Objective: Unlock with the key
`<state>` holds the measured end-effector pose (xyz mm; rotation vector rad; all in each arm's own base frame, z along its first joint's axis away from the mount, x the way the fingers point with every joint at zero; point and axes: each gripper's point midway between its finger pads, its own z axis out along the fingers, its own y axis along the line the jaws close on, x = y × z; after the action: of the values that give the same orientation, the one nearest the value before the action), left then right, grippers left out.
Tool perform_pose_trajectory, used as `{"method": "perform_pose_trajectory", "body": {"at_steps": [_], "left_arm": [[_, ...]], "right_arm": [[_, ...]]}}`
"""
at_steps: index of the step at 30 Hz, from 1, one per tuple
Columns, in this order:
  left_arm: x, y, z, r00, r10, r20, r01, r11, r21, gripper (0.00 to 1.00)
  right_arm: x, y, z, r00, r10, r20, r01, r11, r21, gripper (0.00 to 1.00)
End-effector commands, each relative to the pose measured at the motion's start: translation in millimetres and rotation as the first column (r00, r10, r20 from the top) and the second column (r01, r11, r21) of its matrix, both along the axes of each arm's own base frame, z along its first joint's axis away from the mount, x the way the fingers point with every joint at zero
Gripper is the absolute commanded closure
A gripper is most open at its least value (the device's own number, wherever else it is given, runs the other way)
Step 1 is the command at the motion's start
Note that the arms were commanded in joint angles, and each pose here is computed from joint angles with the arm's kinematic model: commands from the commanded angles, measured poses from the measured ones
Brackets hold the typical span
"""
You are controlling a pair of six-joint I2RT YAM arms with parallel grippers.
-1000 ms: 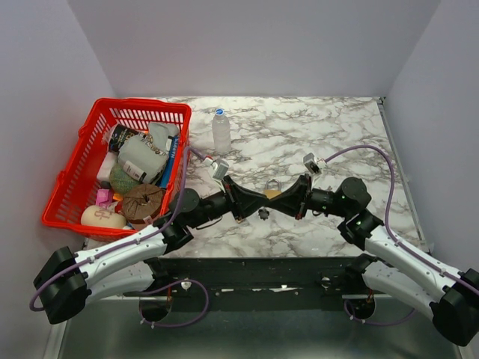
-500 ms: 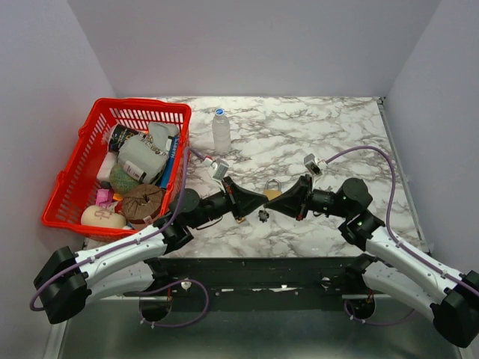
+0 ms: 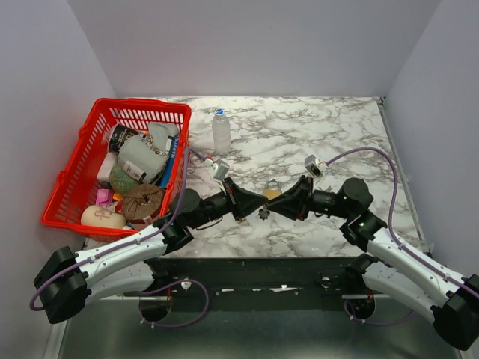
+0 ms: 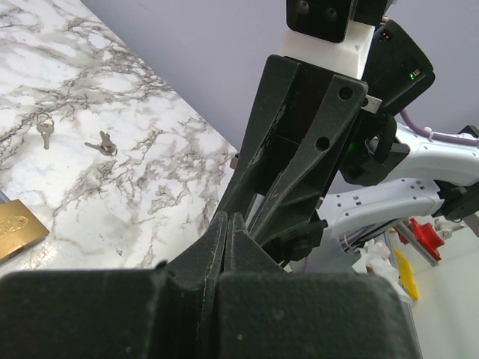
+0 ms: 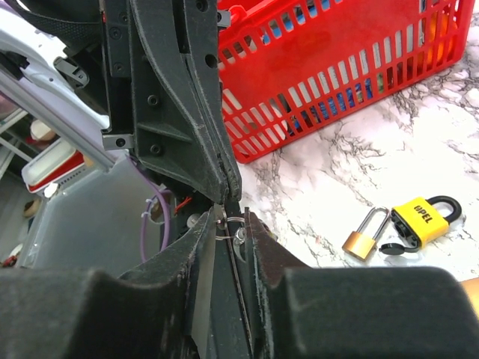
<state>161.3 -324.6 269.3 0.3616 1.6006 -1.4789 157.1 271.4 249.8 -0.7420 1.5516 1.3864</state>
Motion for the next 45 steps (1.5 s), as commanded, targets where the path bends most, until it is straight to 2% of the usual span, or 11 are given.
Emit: {"method": "perform_pose_trajectory", "body": {"at_steps": [1,8,18,24,31,34,37,43,44,45], "left_arm": [[-5.8,0.4,11.2,0.999,-0.022,0.037,0.023,0.999,-0.037,1.0],[-6.7,-1.8,13.9,0.998,-0.034,0.043,0.036,0.999,-0.038,1.0],[-9.3,-3.3,12.6,0.998,-0.052,0.045,0.054,0.998,-0.038,1.0],[-9.5,-3.2,14.6,0.998,-0.052,0.046,0.055,0.998,-0.044,1.0],[-10.8,-3.2,12.7,0.997,-0.059,0.044,0.061,0.997,-0.042,1.0],[-11.7,-2.8,13.3,0.997,-0.062,0.046,0.064,0.997,-0.044,1.0],[-11.6,-2.9,11.3,0.997,-0.062,0.043,0.064,0.997,-0.04,1.0],[-12.4,-3.1,12.4,0.997,-0.066,0.046,0.068,0.997,-0.042,1.0],[-13.0,-3.3,11.3,0.997,-0.068,0.043,0.07,0.997,-0.04,1.0],[-12.5,-3.1,12.0,0.997,-0.067,0.045,0.069,0.997,-0.042,1.0]], "right_arm": [[-6.5,3.1,11.8,0.998,0.052,0.033,-0.052,0.999,0.016,0.68],[-11.5,6.5,10.7,0.994,0.104,0.024,-0.105,0.994,0.014,0.66],[-9.7,8.0,15.2,0.994,0.101,0.034,-0.102,0.994,0.027,0.68],[-9.3,7.5,15.9,0.995,0.095,0.035,-0.096,0.995,0.029,0.65],[-8.0,6.2,17.3,0.996,0.077,0.037,-0.079,0.996,0.038,0.73],[-7.0,6.2,17.8,0.997,0.071,0.034,-0.073,0.997,0.039,0.73],[-5.6,5.9,17.8,0.998,0.062,0.032,-0.063,0.997,0.039,0.68],[-4.2,5.4,18.6,0.998,0.051,0.034,-0.053,0.998,0.039,0.68],[-4.3,5.2,18.6,0.998,0.05,0.034,-0.051,0.998,0.042,0.69],[-4.4,4.9,19.6,0.998,0.048,0.039,-0.05,0.998,0.045,0.74]]}}
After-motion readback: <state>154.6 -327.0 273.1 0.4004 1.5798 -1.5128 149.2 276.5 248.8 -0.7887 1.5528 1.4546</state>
